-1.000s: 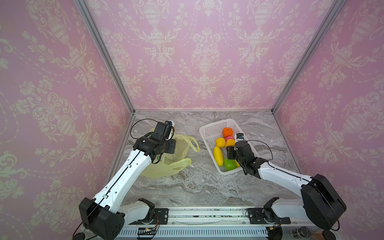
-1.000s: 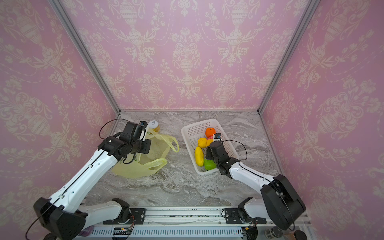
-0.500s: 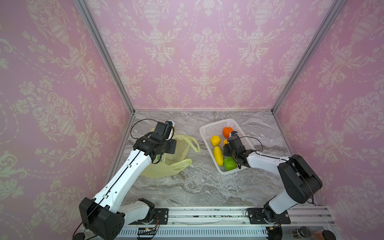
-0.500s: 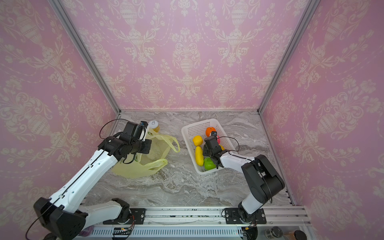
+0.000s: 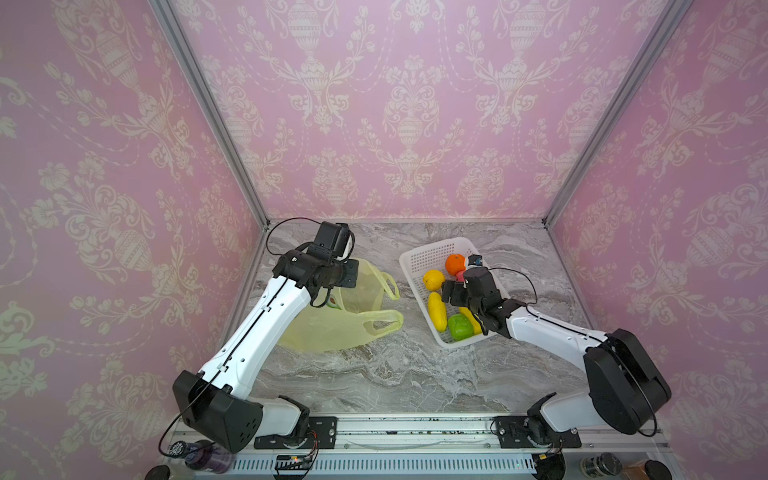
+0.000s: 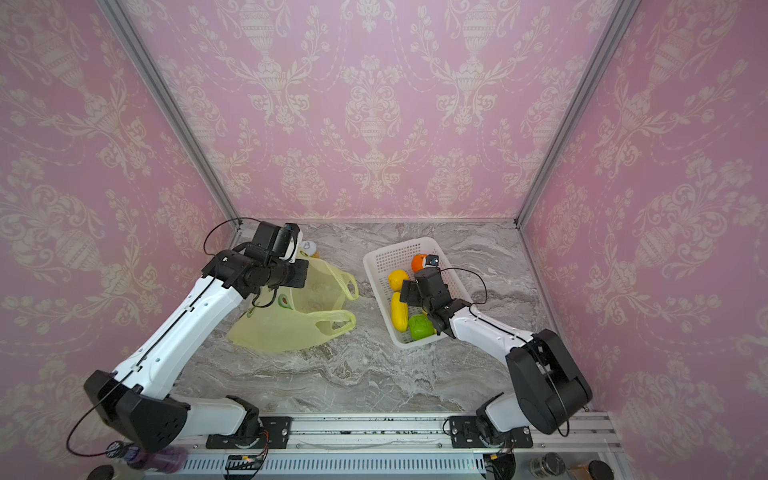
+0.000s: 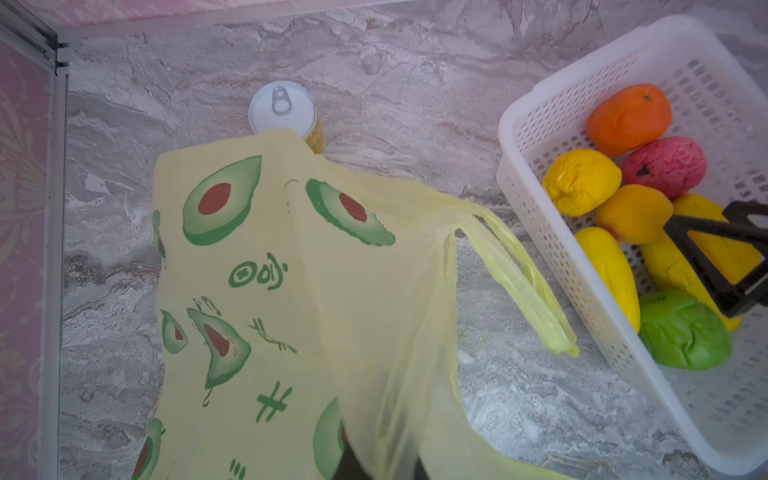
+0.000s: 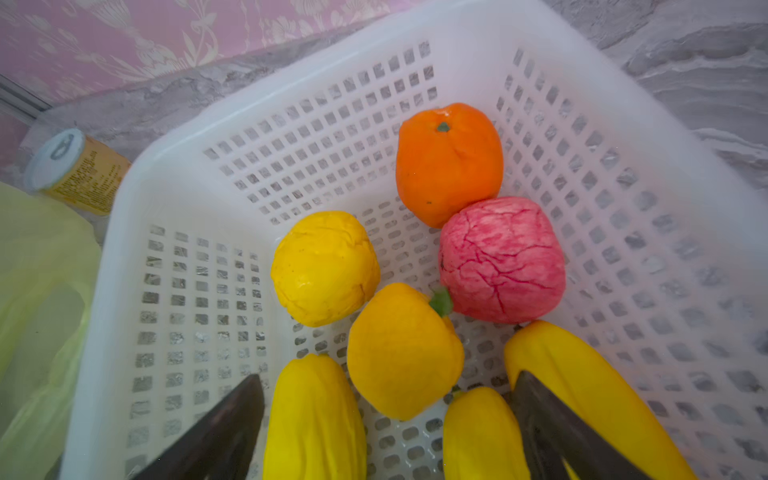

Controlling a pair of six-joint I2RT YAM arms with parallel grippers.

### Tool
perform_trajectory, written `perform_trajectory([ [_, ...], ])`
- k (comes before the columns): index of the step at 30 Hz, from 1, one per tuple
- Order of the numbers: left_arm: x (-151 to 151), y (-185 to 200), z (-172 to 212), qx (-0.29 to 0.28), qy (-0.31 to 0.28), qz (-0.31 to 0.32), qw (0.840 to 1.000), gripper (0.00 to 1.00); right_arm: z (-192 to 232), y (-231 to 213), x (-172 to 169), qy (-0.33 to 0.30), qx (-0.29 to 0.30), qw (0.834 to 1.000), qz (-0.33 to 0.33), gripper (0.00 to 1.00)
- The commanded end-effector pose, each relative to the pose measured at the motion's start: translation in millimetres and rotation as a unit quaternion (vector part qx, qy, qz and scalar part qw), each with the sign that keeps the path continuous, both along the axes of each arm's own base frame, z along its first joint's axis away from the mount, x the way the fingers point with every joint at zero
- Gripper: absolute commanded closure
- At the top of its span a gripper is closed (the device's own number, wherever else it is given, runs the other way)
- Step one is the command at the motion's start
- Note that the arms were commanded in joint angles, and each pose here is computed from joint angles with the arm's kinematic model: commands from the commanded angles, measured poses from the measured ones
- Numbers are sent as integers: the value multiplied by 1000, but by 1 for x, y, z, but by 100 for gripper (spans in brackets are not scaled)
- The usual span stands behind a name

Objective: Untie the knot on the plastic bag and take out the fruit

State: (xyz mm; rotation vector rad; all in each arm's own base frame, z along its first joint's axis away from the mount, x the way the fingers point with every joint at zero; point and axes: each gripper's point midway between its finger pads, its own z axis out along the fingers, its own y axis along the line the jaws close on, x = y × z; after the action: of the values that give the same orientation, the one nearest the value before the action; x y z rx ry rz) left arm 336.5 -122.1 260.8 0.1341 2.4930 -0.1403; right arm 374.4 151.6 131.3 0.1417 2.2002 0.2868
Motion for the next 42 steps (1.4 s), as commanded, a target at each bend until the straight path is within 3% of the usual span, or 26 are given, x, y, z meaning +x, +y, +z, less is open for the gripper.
perform_trajectory([
  [1,3,-8,7,-35,25,19,999,100,9,-17,-13,-13,-16,1000,-10,2],
  [11,30,-46,-3,-171,38,63,982,100,29,-52,-44,-52,-26,998,-37,0],
  [12,30,-47,-8,-179,39,67,981,97,29,-54,-46,-51,-26,998,-39,0],
  [15,31,-39,-19,-169,32,89,981,52,29,-62,-53,-47,-32,997,-43,0],
  [16,30,-34,-19,-160,23,94,982,2,30,-65,-56,-47,-36,997,-44,0],
  [22,24,2,-9,-104,-51,124,985,1,44,-78,-78,-55,-22,997,-57,0],
  [27,10,38,13,-88,-151,171,970,1,56,-97,-97,-50,-10,994,-99,0],
  [30,-5,77,19,-64,-216,241,944,1,63,-116,-106,-48,-15,987,-152,0],
  [35,-35,128,20,-44,-331,325,885,1,84,-115,-107,-60,-3,987,-148,0],
  [39,-53,172,-6,59,-372,385,843,1,112,-108,-92,-131,26,981,-141,0],
  [41,-51,183,-30,109,-377,387,834,1,131,-115,-81,-181,-2,971,-157,0],
  [42,-53,194,-47,127,-377,406,823,1,138,-122,-75,-199,-30,965,-169,0],
])
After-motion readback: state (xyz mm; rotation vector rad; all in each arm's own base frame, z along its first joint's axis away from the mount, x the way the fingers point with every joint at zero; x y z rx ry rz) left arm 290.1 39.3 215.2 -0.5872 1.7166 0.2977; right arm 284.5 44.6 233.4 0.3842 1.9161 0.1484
